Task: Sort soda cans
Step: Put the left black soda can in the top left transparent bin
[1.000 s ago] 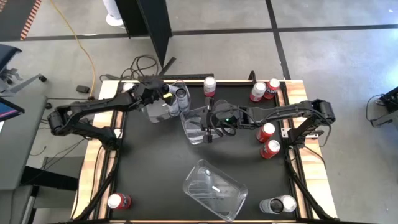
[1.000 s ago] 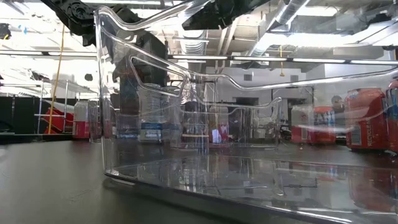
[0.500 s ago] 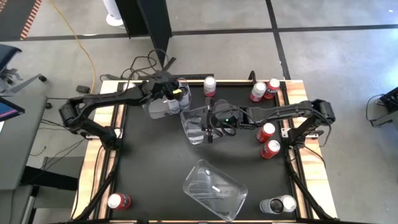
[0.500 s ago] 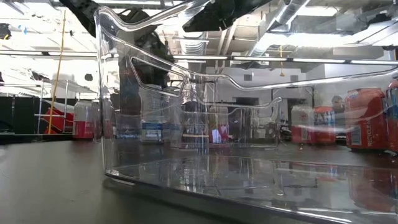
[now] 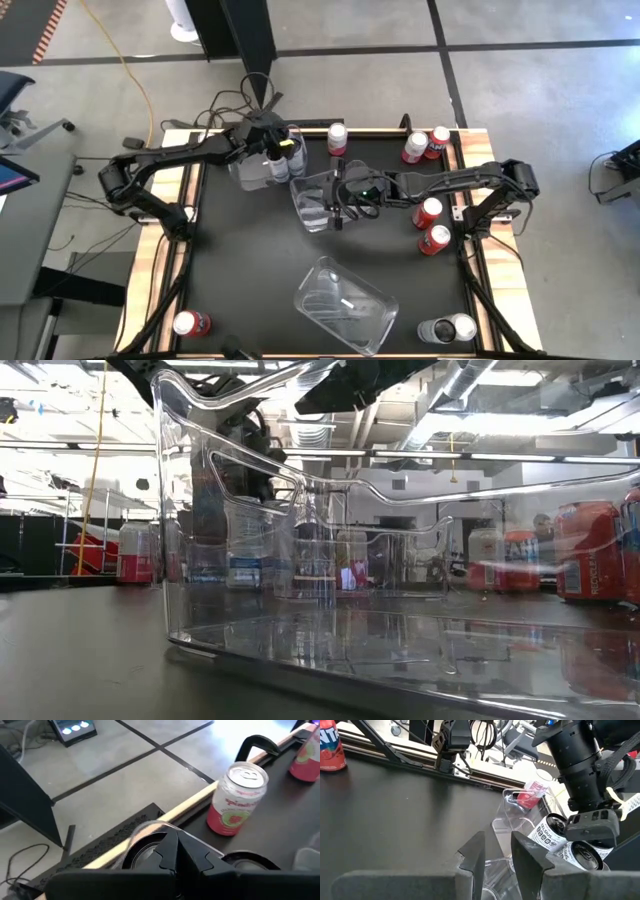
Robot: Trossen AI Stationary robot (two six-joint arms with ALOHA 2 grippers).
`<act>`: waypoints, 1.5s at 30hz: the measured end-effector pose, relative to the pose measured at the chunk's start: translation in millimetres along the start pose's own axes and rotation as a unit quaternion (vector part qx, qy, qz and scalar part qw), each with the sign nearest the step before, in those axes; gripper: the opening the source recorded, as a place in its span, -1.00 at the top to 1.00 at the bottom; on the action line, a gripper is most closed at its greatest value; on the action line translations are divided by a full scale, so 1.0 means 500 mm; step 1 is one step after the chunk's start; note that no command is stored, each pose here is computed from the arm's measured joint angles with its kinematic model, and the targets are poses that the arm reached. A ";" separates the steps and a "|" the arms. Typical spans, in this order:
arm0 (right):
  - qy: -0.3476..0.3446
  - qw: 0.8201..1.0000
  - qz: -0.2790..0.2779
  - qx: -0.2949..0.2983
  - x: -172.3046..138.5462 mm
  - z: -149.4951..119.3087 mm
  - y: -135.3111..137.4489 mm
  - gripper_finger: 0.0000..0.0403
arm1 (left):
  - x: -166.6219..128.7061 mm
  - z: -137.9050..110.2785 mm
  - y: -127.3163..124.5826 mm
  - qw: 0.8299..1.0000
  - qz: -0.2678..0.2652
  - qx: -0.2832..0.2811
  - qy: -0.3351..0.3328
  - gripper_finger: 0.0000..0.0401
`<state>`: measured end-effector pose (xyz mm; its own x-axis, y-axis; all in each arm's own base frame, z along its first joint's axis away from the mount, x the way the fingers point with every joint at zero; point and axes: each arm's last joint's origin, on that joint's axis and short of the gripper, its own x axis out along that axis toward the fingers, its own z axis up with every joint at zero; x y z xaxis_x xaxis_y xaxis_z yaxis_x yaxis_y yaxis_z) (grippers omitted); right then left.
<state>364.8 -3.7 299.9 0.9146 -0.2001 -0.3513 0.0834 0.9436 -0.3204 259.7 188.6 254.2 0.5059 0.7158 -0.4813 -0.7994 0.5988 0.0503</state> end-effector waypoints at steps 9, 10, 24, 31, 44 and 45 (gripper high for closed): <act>-0.002 1.000 -0.002 0.001 0.000 0.000 -0.002 0.44 | 0.006 0.003 0.020 1.000 0.004 0.001 -0.001 1.00; -0.002 1.000 -0.002 0.001 0.000 0.000 -0.002 0.44 | 0.007 0.004 0.022 1.000 0.002 0.000 -0.002 1.00; -0.011 1.000 -0.004 0.003 0.000 0.004 -0.003 0.44 | 0.024 0.011 0.034 1.000 -0.021 -0.007 -0.013 1.00; -0.007 1.000 -0.003 0.006 0.000 0.002 -0.002 0.44 | 0.072 0.013 0.022 0.999 -0.032 0.006 0.009 1.00; -0.001 1.000 -0.004 0.006 0.000 0.000 -0.002 0.44 | 0.073 0.017 0.016 0.999 -0.041 0.013 0.007 1.00; -0.001 1.000 -0.004 0.006 0.000 0.000 -0.002 0.44 | 0.071 0.019 0.016 0.999 -0.041 0.015 0.004 1.00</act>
<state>364.9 -4.6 300.3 0.9147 -0.2068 -0.3471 0.0952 0.9452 -0.3123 274.1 222.1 245.7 0.5668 0.6611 -0.4916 -0.7449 0.6662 0.0369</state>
